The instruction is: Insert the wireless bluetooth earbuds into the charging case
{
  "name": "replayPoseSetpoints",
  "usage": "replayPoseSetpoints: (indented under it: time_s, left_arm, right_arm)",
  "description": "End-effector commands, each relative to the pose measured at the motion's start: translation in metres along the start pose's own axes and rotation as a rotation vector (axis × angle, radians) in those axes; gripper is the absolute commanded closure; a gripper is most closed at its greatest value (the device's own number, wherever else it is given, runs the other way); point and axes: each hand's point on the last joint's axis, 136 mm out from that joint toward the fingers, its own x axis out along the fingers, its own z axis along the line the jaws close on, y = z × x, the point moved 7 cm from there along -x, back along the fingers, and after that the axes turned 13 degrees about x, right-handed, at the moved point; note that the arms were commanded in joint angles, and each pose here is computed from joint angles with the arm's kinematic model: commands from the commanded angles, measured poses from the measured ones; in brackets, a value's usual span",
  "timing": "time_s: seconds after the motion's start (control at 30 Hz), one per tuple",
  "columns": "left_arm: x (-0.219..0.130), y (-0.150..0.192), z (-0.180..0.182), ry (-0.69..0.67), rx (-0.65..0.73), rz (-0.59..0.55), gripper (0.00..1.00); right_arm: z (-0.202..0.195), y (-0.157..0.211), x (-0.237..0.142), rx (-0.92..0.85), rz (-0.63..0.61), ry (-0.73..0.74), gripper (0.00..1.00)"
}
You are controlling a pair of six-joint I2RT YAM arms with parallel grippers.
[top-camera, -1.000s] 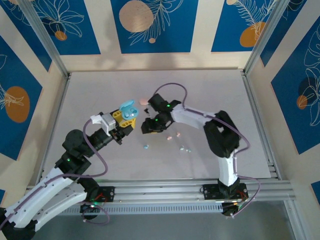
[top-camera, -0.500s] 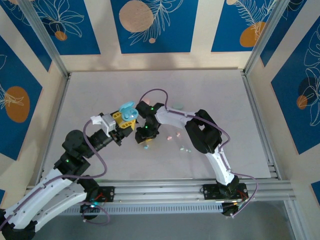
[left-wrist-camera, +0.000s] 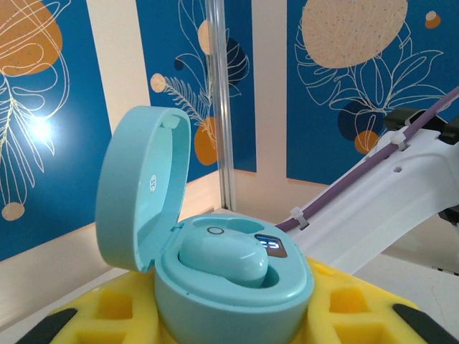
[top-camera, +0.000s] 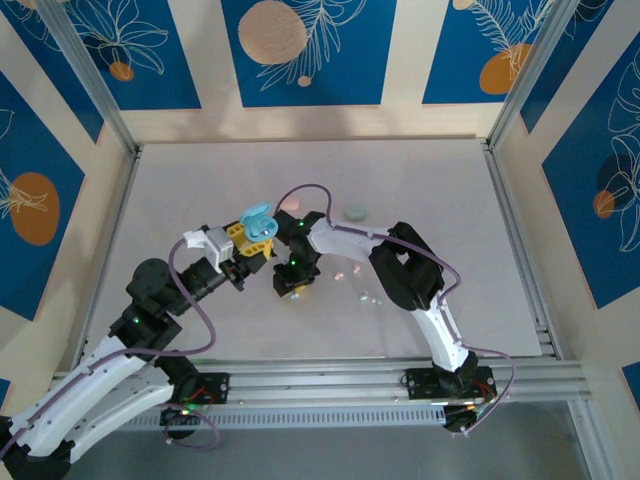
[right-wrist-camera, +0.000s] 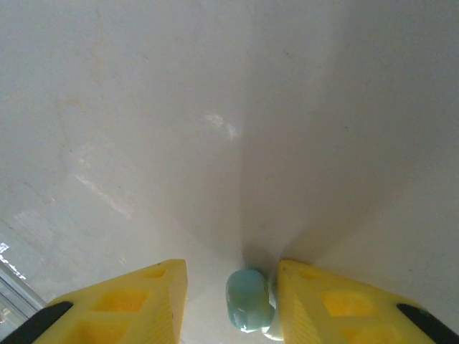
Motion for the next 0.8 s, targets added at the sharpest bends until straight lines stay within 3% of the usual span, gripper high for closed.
replayPoseSetpoints:
  time_s: [0.0, 0.43, 0.77]
  left_arm:
    - [-0.001, -0.016, 0.002, 0.001, -0.002, -0.051, 0.73]
    - [0.000, -0.015, 0.002, 0.005, -0.016, -0.048, 0.72]
    - [0.002, -0.011, 0.001, 0.010, -0.020, -0.040, 0.72]
  right_arm:
    - [0.001, 0.019, -0.008, -0.012, 0.041, 0.048, 0.60]
    - [0.006, 0.007, -0.002, -0.015, -0.007, 0.191, 0.69]
    - [0.007, 0.004, 0.006, 0.056, 0.039, 0.227, 0.69]
